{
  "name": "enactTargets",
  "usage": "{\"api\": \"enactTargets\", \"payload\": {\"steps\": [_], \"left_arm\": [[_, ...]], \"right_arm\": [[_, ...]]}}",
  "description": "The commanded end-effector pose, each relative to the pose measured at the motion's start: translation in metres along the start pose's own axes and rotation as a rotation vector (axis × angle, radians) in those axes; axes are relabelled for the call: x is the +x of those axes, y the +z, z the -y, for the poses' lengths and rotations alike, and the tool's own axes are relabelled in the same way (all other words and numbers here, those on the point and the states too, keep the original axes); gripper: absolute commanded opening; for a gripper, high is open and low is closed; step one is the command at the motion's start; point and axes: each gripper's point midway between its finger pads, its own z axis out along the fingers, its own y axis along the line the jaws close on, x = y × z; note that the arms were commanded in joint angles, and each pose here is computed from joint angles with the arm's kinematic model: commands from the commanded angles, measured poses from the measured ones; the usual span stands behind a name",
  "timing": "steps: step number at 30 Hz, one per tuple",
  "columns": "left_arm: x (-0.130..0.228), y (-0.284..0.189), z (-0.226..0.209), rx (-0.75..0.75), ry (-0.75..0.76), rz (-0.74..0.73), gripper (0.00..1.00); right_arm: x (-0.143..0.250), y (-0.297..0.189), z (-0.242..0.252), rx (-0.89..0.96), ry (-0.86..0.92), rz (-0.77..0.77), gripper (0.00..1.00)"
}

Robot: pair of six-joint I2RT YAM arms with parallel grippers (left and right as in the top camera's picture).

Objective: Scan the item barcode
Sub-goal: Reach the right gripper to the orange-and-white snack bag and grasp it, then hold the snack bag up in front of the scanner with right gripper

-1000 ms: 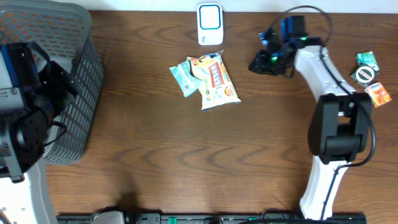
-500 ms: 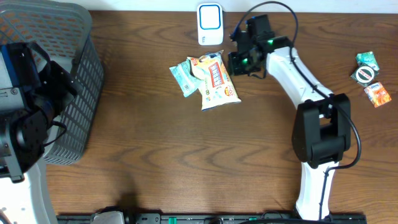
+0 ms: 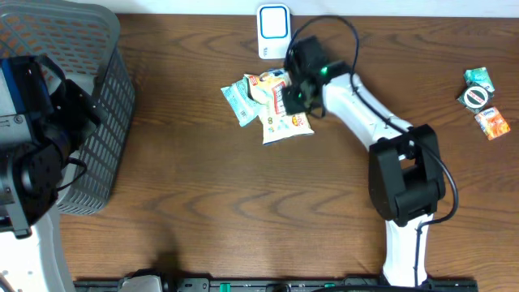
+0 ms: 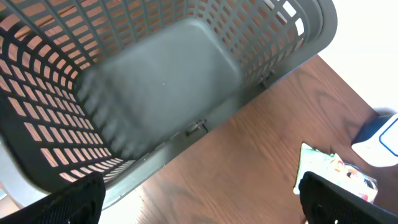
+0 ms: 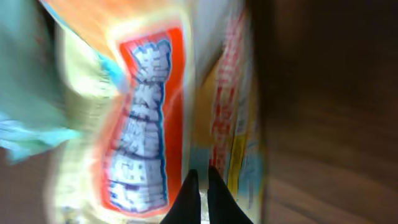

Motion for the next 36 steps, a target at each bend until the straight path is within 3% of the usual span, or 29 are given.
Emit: {"api": "enactTargets", "payload": {"steps": [1, 9, 13, 16, 20, 29, 36], "left_arm": [[-0.002, -0.001, -0.001, -0.003, -0.014, 0.006, 0.98], [-0.002, -0.001, -0.001, -0.003, -0.014, 0.006, 0.98], [-0.002, -0.001, -0.001, -0.003, -0.014, 0.006, 0.98], [-0.002, -0.001, -0.001, -0.003, -0.014, 0.006, 0.98], [-0.002, -0.001, -0.001, -0.003, -0.014, 0.006, 0.98], [-0.002, -0.001, -0.001, -0.003, -0.014, 0.006, 0.98], [-0.002, -0.001, -0.001, -0.003, -0.014, 0.006, 0.98]], "right_arm": [[0.04, 0.017, 0.001, 0.054, 0.01, -0.078, 0.01], [0.05, -0.014, -0.003, 0.071, 0.078, -0.13, 0.01], [0.021, -0.078, -0.012, 0.045, 0.071, 0.01, 0.01], [-0.013, -0.127, -0.023, 0.001, 0.06, 0.198, 0.01], [-0.037, -0.142, -0.029, -0.025, 0.053, 0.311, 0.01], [-0.046, -0.065, -0.026, -0.022, 0.066, 0.286, 0.01], [-0.004, 0.018, -0.014, 0.012, 0.109, 0.093, 0.01]]}}
